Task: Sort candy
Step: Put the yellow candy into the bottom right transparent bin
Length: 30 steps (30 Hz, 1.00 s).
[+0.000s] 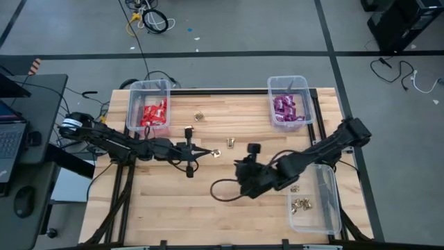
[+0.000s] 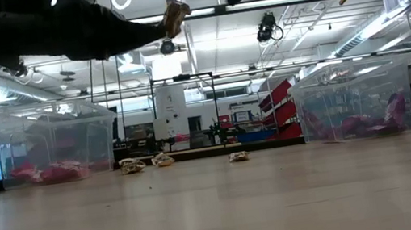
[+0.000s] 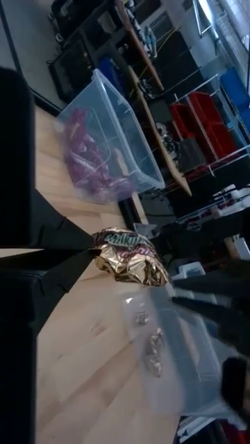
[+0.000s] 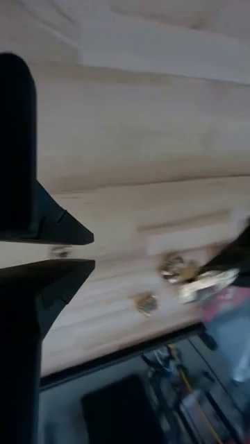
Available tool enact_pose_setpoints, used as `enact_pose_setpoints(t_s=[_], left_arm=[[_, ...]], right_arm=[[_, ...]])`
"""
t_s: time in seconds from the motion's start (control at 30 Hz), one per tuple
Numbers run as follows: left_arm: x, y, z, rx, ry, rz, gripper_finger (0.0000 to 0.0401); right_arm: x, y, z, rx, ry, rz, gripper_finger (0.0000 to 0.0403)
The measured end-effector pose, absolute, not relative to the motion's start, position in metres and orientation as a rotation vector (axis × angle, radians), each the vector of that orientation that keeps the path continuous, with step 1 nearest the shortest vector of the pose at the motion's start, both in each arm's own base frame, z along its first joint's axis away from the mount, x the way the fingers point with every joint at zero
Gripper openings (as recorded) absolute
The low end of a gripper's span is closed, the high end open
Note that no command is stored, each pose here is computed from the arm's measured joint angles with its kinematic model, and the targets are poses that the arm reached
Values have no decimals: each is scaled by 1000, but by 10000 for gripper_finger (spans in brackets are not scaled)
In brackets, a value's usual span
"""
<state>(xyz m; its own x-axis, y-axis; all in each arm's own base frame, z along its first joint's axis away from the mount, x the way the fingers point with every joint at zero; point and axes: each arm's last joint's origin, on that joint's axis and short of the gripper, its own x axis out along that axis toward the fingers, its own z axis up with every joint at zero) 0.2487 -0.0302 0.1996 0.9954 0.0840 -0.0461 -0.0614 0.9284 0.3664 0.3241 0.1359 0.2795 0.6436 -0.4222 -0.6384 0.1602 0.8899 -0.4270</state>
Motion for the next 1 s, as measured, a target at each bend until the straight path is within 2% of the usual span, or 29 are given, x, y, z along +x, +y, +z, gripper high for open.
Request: enact_pose_setpoints(t_s=[0.23, 0.63, 1.0], left_arm=[[249, -30, 198, 375, 80, 71, 0], [248, -30, 196, 381, 102, 72, 0], [249, -30, 200, 371, 54, 81, 0]], right_arm=[[352, 138, 272, -426, 674, -376, 44], [364, 125, 280, -392, 608, -383, 126], [368, 114, 279, -390, 631, -356, 131]])
